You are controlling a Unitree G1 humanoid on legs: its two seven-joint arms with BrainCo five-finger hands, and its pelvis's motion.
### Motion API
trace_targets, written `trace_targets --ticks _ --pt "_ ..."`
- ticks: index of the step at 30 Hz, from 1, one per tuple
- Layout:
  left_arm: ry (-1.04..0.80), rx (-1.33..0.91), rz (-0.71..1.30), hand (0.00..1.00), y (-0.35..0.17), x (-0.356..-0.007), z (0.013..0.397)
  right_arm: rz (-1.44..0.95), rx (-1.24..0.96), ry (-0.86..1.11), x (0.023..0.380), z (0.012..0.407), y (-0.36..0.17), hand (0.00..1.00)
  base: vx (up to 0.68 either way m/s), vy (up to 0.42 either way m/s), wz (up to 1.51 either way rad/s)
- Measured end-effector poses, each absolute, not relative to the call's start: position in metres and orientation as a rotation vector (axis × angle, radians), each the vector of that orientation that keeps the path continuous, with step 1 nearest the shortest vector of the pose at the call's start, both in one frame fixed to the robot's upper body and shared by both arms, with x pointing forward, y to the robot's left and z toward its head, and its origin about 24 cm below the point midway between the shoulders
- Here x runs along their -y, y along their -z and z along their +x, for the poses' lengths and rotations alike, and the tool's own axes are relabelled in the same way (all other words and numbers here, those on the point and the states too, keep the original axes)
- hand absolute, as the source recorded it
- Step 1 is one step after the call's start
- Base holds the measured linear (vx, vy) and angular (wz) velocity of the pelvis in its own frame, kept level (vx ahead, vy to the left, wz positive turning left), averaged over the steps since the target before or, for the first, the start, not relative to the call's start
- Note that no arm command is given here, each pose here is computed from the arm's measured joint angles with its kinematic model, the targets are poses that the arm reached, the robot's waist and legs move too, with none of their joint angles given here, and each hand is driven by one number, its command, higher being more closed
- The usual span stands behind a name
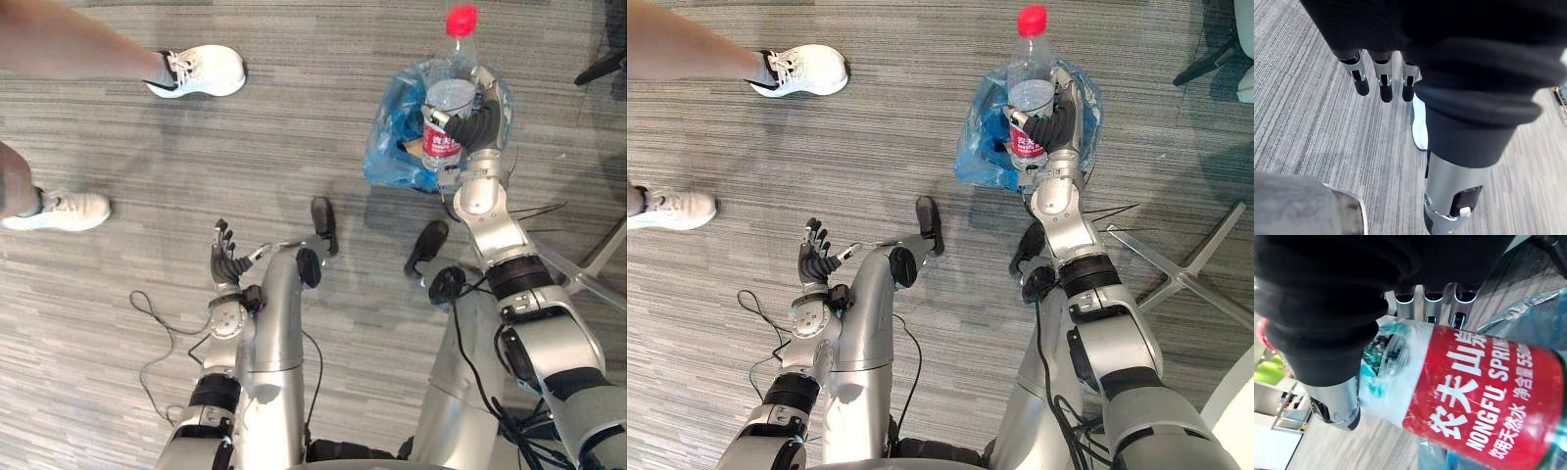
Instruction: Gather rubbish on tea table into small bin, then transfer packed bag to large trash can.
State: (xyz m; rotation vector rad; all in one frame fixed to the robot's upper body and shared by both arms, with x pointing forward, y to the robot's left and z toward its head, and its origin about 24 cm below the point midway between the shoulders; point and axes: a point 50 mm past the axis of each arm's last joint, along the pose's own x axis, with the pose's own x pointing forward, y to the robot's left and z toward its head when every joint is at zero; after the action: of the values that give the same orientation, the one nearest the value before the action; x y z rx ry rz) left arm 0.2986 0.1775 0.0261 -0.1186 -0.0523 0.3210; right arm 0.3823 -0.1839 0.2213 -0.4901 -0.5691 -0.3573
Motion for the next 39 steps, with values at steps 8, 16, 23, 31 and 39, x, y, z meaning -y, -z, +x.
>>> trace_targets --ticks 8,16,23,31,39 --pt "-0.323 0.046 -0.094 0.00 -0.027 -0.183 0.299 -0.482 0.621 0.294 0.163 0.365 -0.205 0.00 -0.05 0.014 -0.02" --pt "-0.304 0.024 -0.073 0.00 -0.022 -0.178 0.298 -0.697 0.550 0.173 0.145 0.356 -0.157 0.00 -0.06 -0.004 0.03" --pt "-0.301 -0.013 -0.067 0.00 -0.014 -0.174 0.298 -0.816 0.375 0.085 0.134 0.359 -0.110 0.00 -0.01 -0.004 0.03" --pt "-0.295 -0.082 -0.072 0.00 0.001 -0.168 0.295 -0.826 0.312 0.087 0.139 0.358 -0.096 0.00 -0.03 -0.032 0.07" --pt "-0.253 -0.151 -0.068 0.00 0.014 -0.153 0.288 -0.763 0.253 0.047 0.123 0.345 -0.073 0.00 -0.02 -0.058 0.04"
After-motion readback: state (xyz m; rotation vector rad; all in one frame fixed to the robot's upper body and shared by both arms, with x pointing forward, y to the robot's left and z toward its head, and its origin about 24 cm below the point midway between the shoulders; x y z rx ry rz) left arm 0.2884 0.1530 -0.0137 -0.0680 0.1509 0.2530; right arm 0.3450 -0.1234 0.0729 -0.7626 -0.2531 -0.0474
